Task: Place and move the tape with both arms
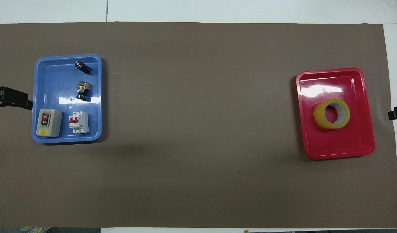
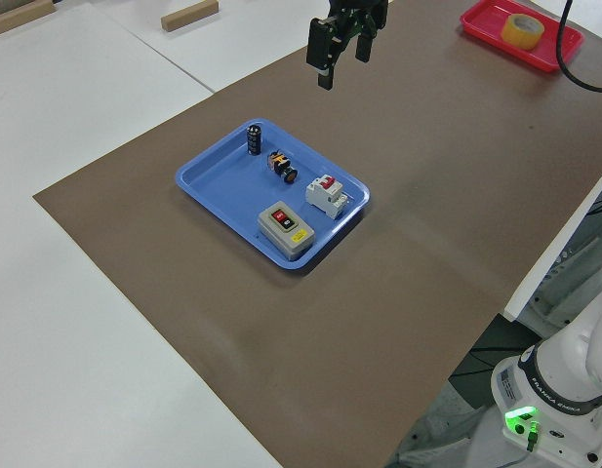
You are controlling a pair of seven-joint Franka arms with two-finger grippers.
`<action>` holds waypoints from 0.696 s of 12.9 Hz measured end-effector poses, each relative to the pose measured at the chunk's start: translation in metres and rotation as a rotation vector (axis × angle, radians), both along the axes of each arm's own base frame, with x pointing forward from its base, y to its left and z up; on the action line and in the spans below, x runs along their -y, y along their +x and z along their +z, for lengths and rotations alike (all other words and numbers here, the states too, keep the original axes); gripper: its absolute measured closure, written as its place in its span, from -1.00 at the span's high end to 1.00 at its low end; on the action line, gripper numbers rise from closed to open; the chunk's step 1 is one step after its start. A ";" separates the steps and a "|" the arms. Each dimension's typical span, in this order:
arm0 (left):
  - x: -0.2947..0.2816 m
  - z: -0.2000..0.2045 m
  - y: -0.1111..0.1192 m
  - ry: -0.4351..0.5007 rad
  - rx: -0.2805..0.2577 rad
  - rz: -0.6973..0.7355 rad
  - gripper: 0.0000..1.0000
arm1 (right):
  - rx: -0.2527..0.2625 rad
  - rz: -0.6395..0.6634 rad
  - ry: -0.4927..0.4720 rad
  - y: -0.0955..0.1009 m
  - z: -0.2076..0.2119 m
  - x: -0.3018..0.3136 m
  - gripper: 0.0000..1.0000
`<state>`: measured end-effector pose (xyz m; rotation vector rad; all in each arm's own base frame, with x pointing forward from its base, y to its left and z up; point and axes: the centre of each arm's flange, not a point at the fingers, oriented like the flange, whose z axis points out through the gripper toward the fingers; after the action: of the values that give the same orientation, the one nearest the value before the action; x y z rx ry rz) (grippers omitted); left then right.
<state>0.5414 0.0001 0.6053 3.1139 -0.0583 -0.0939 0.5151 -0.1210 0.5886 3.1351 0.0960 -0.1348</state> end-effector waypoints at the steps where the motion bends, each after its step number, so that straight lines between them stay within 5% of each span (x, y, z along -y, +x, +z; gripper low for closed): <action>1: 0.000 0.000 0.000 0.000 0.000 0.000 1.00 | 0.002 0.002 -0.011 0.001 0.001 0.001 1.00; 9: 0.000 0.000 0.000 0.000 0.000 0.000 1.00 | -0.055 0.026 -0.021 0.012 0.003 -0.011 1.00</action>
<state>0.5414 0.0001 0.6053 3.1139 -0.0584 -0.0939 0.5271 -0.1098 0.5919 3.1081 0.1350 -0.2203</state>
